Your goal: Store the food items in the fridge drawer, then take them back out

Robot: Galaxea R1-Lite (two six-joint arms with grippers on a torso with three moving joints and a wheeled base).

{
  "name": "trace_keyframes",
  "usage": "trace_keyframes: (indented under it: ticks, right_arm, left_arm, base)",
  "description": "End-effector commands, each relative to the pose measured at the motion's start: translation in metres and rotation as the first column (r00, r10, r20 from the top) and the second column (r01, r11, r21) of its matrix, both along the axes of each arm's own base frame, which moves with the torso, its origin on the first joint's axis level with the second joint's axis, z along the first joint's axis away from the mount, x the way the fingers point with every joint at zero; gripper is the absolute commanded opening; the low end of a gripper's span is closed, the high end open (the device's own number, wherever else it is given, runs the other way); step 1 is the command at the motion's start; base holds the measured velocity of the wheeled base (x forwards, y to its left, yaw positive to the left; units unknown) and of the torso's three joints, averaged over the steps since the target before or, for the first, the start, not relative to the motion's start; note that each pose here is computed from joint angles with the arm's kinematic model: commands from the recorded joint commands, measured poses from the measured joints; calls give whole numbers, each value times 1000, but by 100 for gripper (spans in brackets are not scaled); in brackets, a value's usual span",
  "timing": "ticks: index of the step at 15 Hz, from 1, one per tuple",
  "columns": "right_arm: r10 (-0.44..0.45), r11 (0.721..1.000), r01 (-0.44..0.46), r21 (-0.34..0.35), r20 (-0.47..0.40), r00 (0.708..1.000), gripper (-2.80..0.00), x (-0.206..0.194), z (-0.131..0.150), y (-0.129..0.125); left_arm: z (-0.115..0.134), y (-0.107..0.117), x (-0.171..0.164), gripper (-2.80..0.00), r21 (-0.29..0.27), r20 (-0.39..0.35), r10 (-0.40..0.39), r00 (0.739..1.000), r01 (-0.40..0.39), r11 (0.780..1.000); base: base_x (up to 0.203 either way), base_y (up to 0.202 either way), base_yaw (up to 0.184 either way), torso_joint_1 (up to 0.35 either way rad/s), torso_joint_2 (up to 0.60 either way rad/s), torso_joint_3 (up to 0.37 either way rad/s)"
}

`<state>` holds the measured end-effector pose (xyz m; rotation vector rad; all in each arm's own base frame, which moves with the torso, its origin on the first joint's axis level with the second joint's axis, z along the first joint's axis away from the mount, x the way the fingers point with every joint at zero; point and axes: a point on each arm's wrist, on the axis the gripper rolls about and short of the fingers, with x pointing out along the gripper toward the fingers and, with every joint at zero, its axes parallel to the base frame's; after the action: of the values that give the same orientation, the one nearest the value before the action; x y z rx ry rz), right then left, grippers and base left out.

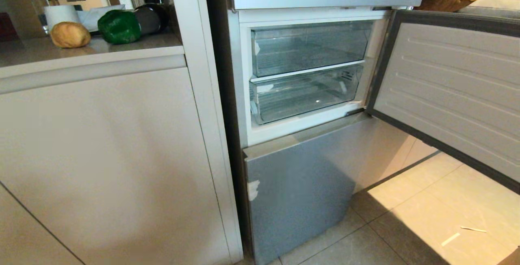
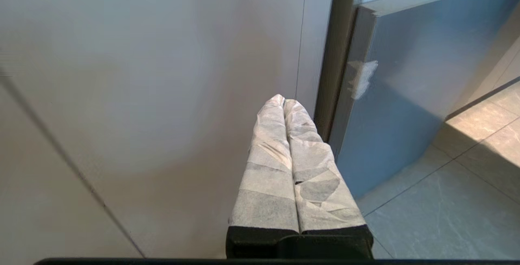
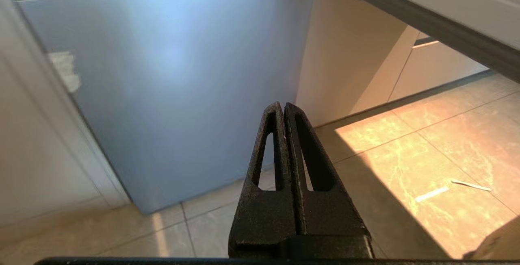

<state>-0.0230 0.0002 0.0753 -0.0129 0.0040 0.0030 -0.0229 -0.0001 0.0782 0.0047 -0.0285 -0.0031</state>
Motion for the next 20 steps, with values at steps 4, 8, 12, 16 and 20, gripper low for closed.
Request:
trace_keyframes:
  ticks: [4, 8, 12, 16, 20]
  right_arm:
    - [0, 1000, 0, 10, -2, 1000, -280, 0, 0, 0]
    - [-3, 1000, 3, 20, 12, 1000, -280, -1, 4, 0]
    - [3, 999, -4, 37, 34, 999, -280, 0, 66, 0]
    - [106, 993, -99, 61, -117, 988, -280, 65, 126, 2]
    - [232, 971, -215, 105, -200, 952, -280, 169, 131, 5]
  left_arm:
    - [-3, 0, 1, -280, -2, -10, 2, 1000, -2, 1000]
    - [-3, 0, 1, -280, -2, -10, 0, 1000, 0, 1000]
    - [-3, 0, 1, -280, -2, -10, 1, 1000, -1, 1000]
    - [-3, 0, 1, -280, -2, -10, 0, 1000, 0, 1000]
    - [-3, 0, 1, -280, -2, -10, 0, 1000, 0, 1000]
  base:
    - [161, 0, -2, 12, 4, 4]
    - [0, 0, 0, 0, 0, 0]
    - [0, 0, 0, 0, 0, 0]
    - [0, 0, 0, 0, 0, 0]
    - [0, 0, 0, 0, 0, 0]
